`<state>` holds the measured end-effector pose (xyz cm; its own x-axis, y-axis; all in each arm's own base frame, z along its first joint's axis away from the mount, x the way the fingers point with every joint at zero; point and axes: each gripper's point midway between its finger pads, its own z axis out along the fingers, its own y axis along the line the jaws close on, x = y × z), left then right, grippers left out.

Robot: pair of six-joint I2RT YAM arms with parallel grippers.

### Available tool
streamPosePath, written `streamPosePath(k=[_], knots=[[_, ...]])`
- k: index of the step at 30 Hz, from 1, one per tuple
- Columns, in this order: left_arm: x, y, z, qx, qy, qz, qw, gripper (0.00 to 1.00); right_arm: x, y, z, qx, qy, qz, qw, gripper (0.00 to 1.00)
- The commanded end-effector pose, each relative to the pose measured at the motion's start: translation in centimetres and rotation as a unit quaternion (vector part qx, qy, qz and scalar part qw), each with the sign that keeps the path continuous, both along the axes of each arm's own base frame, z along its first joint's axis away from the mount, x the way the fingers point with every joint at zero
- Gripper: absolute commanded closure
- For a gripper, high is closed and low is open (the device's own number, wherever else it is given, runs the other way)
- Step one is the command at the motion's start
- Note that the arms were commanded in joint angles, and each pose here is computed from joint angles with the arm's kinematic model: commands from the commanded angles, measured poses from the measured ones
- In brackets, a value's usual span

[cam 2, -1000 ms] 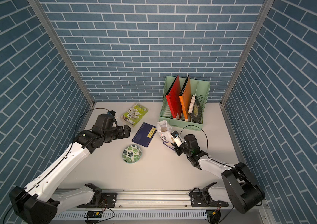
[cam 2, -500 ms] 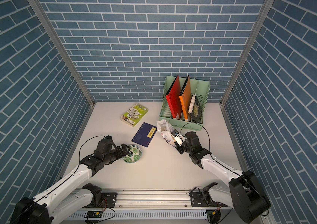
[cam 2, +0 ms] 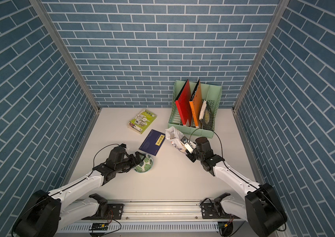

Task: Pour the oats into the breakfast bowl
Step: Move the bowl to the center of the board.

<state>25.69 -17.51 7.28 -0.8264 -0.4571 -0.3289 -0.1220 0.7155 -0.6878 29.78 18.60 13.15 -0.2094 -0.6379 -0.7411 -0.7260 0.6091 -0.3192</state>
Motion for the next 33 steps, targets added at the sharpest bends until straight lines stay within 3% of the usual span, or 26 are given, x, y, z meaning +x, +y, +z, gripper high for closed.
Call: streamPosePath(k=[1,8,16,25,29,33], knots=[[0.5,-1.8,1.0,-0.029,-0.017,-0.007,0.999,0.01,1.7,0.2,6.0,0.008,-0.087,0.002,0.996,1.0],[0.7,-5.9,1.1,-0.033,-0.033,-0.043,0.998,0.0,1.0,-1.3,6.4,-0.042,-0.1,-0.004,0.994,1.0],[1.7,-5.7,2.3,-0.01,-0.063,-0.038,0.997,0.0,-0.1,-1.0,6.7,-0.12,-0.12,0.017,0.985,1.0],[2.7,1.3,3.5,0.075,-0.082,0.052,0.992,0.0,-2.4,0.6,7.3,-0.229,-0.099,0.096,0.964,1.0],[3.4,4.4,4.8,0.091,-0.102,0.088,0.987,0.0,-4.1,1.4,7.0,-0.283,-0.069,0.147,0.945,1.0],[4.0,6.8,5.7,0.126,-0.113,0.11,0.979,0.01,-4.2,1.3,6.9,-0.35,-0.052,0.147,0.924,1.0]])
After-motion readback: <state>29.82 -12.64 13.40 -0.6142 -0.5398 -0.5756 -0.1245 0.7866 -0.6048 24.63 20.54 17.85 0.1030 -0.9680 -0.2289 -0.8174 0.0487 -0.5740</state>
